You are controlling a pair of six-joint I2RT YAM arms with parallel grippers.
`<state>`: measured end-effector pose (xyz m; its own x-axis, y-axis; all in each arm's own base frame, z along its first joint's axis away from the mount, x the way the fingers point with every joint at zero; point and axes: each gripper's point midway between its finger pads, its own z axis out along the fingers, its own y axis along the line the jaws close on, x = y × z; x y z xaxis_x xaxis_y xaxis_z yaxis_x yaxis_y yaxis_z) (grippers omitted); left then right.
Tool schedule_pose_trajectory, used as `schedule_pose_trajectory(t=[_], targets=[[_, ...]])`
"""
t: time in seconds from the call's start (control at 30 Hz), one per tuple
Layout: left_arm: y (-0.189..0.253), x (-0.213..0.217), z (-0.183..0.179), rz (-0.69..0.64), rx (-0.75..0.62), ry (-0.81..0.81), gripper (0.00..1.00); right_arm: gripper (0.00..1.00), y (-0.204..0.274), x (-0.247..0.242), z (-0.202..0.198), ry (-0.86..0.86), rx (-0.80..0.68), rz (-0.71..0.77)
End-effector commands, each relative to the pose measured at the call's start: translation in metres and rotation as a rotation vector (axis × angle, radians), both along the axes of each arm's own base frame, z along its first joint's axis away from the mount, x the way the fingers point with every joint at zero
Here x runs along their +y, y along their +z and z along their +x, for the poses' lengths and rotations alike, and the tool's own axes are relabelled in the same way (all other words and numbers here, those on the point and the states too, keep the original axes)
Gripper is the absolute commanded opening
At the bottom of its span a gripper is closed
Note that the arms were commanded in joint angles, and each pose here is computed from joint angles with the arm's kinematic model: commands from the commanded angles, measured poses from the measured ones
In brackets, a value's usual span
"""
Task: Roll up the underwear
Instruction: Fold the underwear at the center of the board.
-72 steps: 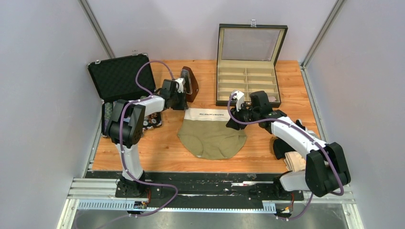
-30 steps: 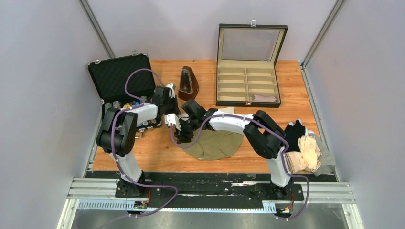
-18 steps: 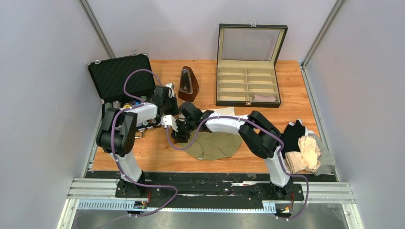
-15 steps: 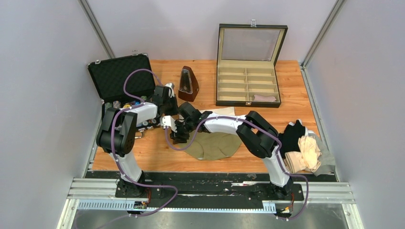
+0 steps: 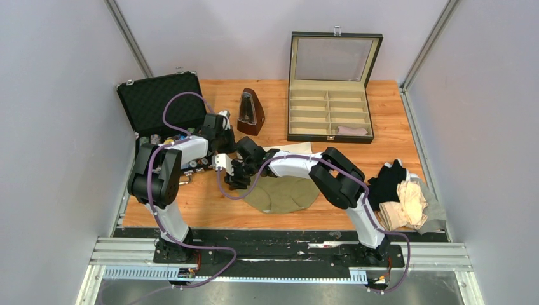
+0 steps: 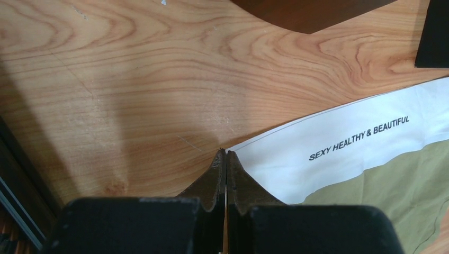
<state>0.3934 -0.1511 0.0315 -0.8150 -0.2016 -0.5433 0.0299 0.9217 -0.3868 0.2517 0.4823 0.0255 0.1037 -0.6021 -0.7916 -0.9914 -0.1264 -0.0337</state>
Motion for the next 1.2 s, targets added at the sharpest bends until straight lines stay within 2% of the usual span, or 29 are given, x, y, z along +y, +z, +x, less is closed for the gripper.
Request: schedule_pose_trajectory(t=[0.0,0.07,0.23,0.3,0.53,0.57,0.67,0.77,0.87,1.03,1.17], targets=[[0.023,0.002,0.017,-0.018,-0.061,0.023,0.0,0.36,0.01,0.005,0.002,-0.003,-0.018,0.027],[0.023,0.002,0.018,-0.018,-0.06,0.023,0.0,0.34,0.008,0.003,0.001,-0.006,-0.015,0.02],[0.023,0.002,0.02,-0.018,-0.06,0.021,0.0,0.04,0.01,0.002,-0.005,0.01,0.006,0.025],[0.024,0.002,0.021,-0.019,-0.064,0.019,0.0,0.0,0.017,0.005,-0.007,0.011,0.02,0.043],[0.036,-0.004,0.024,-0.041,-0.097,-0.017,0.0,0.0,0.061,0.019,-0.012,0.019,0.069,0.13],[0.037,-0.005,0.024,-0.041,-0.097,-0.018,0.0,0.03,0.064,0.02,-0.012,0.01,0.074,0.133],[0.034,-0.004,0.023,-0.04,-0.089,-0.018,0.0,0.26,0.066,0.017,-0.011,-0.012,0.07,0.123],[0.03,-0.005,0.021,-0.044,-0.08,-0.018,0.0,0.36,0.063,0.012,-0.011,-0.019,0.056,0.107],[0.029,-0.005,0.021,-0.046,-0.079,-0.017,0.0,0.37,0.056,0.008,-0.012,-0.013,0.051,0.09],[0.029,-0.005,0.021,-0.045,-0.08,-0.016,0.0,0.27,0.048,0.005,-0.018,0.01,0.07,0.071],[0.029,-0.005,0.021,-0.046,-0.08,-0.017,0.0,0.31,0.035,0.003,-0.016,-0.004,0.057,0.04]])
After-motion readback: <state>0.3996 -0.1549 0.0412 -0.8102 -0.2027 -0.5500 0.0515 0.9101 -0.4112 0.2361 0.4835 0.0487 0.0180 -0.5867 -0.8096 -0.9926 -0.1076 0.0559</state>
